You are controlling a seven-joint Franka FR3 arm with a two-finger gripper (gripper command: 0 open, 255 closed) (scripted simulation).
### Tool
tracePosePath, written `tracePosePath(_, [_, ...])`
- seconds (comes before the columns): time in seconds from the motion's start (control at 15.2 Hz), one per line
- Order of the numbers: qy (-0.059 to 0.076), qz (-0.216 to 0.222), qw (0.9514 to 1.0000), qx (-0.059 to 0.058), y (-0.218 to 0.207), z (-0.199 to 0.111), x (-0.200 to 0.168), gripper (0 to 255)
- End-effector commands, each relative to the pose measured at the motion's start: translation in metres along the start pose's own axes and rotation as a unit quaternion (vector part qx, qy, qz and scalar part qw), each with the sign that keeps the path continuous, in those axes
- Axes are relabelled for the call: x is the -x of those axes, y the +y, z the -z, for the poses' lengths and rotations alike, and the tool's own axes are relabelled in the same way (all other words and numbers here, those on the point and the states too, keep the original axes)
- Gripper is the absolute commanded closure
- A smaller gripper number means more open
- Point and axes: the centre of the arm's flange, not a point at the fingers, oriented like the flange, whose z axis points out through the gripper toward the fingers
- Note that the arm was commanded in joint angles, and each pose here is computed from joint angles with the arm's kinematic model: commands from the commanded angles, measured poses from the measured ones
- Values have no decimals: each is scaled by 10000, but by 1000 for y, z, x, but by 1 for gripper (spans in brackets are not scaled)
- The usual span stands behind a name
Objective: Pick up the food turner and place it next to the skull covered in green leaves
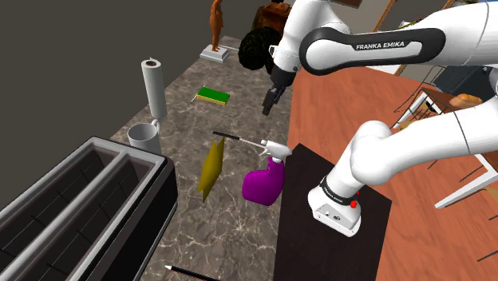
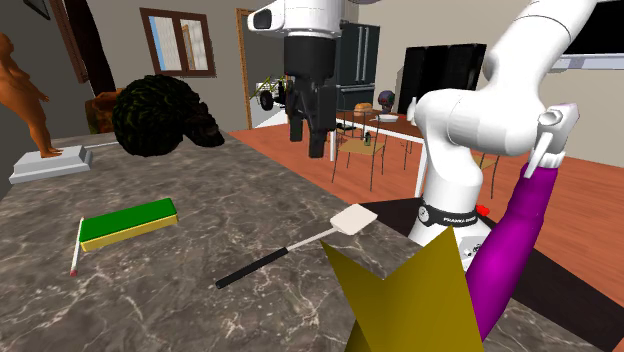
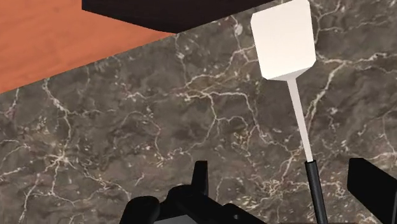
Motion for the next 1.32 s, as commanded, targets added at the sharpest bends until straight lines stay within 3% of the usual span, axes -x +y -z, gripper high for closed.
tracePosePath(0.0, [15, 292, 9996, -24, -15, -20, -5, 0])
tracePosePath(0.46, [26, 1207, 9926, -97, -63, -88, -19, 0])
tracePosePath(0.92, [26, 1207, 9926, -97, -64, -125, -19, 0])
tracePosePath(1.25, [26, 1207, 9926, -97, -64, -128, -19, 0])
